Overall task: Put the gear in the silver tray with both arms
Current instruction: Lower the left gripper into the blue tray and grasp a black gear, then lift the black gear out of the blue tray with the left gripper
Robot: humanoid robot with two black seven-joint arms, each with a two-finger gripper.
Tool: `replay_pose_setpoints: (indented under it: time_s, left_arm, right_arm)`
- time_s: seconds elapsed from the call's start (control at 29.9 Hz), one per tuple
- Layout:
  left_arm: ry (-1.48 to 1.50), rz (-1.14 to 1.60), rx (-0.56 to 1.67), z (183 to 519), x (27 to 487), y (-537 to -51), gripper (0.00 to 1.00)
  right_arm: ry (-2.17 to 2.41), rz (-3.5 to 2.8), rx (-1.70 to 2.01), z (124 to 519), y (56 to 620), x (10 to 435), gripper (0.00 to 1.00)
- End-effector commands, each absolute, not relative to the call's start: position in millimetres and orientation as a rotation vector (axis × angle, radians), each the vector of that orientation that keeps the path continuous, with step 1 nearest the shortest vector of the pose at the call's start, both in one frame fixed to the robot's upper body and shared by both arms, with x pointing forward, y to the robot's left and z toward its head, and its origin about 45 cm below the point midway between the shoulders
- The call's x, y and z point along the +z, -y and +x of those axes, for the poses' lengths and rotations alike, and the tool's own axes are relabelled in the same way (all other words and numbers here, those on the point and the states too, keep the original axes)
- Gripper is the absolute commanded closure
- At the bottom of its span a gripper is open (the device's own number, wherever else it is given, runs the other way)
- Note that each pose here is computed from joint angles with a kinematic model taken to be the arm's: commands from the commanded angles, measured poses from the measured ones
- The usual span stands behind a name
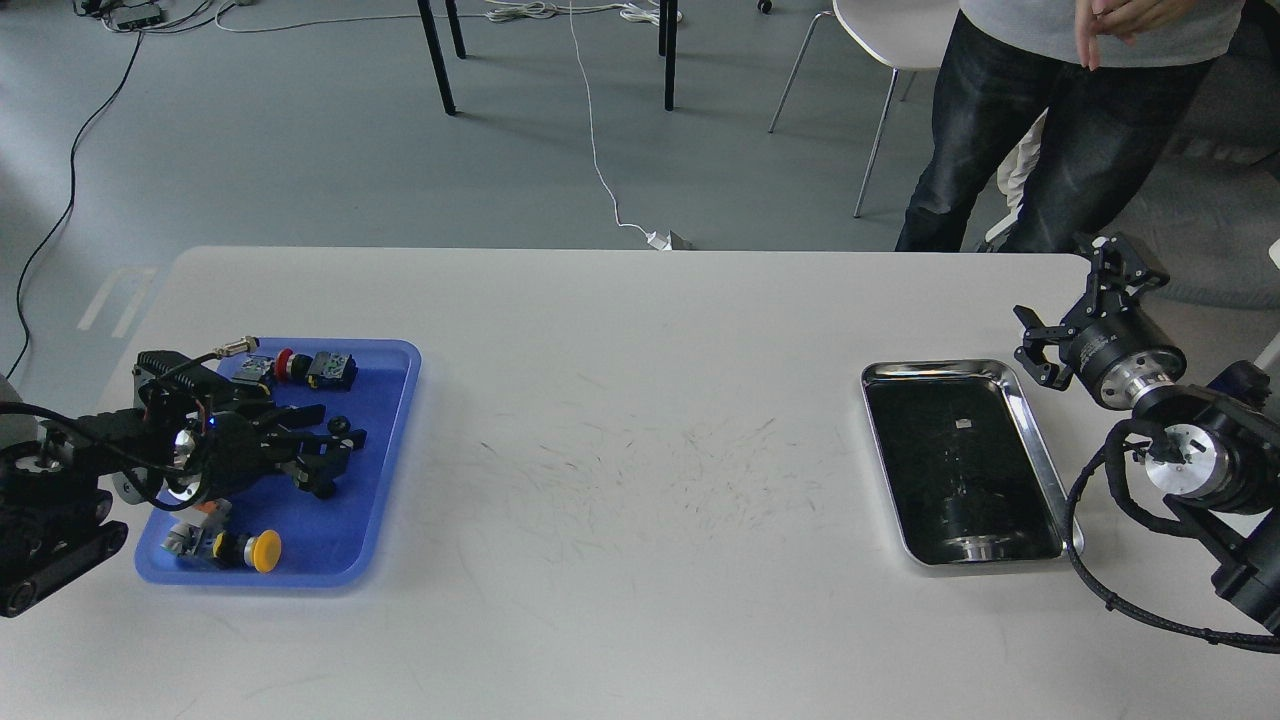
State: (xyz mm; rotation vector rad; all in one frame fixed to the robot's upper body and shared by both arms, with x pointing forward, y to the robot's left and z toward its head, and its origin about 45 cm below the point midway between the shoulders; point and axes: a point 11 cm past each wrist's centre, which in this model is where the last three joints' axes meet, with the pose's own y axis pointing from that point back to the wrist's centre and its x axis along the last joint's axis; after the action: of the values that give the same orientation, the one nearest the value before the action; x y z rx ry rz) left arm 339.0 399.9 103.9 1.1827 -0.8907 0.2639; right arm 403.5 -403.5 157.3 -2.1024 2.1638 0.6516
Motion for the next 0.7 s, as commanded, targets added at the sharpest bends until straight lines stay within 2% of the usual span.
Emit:
replay_pose_setpoints:
  time_s: [0.0, 0.1, 0.13, 0.2, 0.23, 0.27, 0.4, 0.47, 0.67]
  left_arm:
    - [0.898, 1.182, 0.253, 337, 103, -399, 0.48]
    - [0.904, 1.191, 0.245, 338, 103, -401, 0.53]
    - [0.902, 1.192, 0.242, 337, 102, -401, 0.60]
    - [0.903, 1.192, 0.241, 337, 102, -401, 0.66]
    - [0.904, 1.191, 0.240, 337, 102, -401, 0.74]
    - [0.904, 1.191, 0.239, 337, 102, -401, 0.78]
    - [0.905, 1.198, 0.235, 336, 103, -403, 0.80]
    - [0.908, 1.202, 0.224, 335, 104, -405, 0.91]
    - [0.911, 1.216, 0.224, 336, 110, -412, 0.92]
  right_arm:
    - [-2.163, -2.104, 0.652, 403, 403, 157, 0.01]
    - [-2.161, -2.105, 0.654, 403, 402, 156, 0.01]
    - [-2.164, -2.104, 0.654, 403, 403, 156, 0.01]
    - [-2.164, -2.103, 0.656, 403, 403, 156, 0.01]
    - [-2.164, -2.103, 0.656, 403, 403, 156, 0.01]
    - [-2.164, -2.103, 0.656, 403, 403, 156, 0.01]
    - [-2.161, -2.103, 0.660, 403, 401, 155, 0.01]
    - [-2.160, -2.104, 0.662, 403, 400, 154, 0.01]
    - [-2.166, -2.104, 0.664, 402, 401, 153, 0.01]
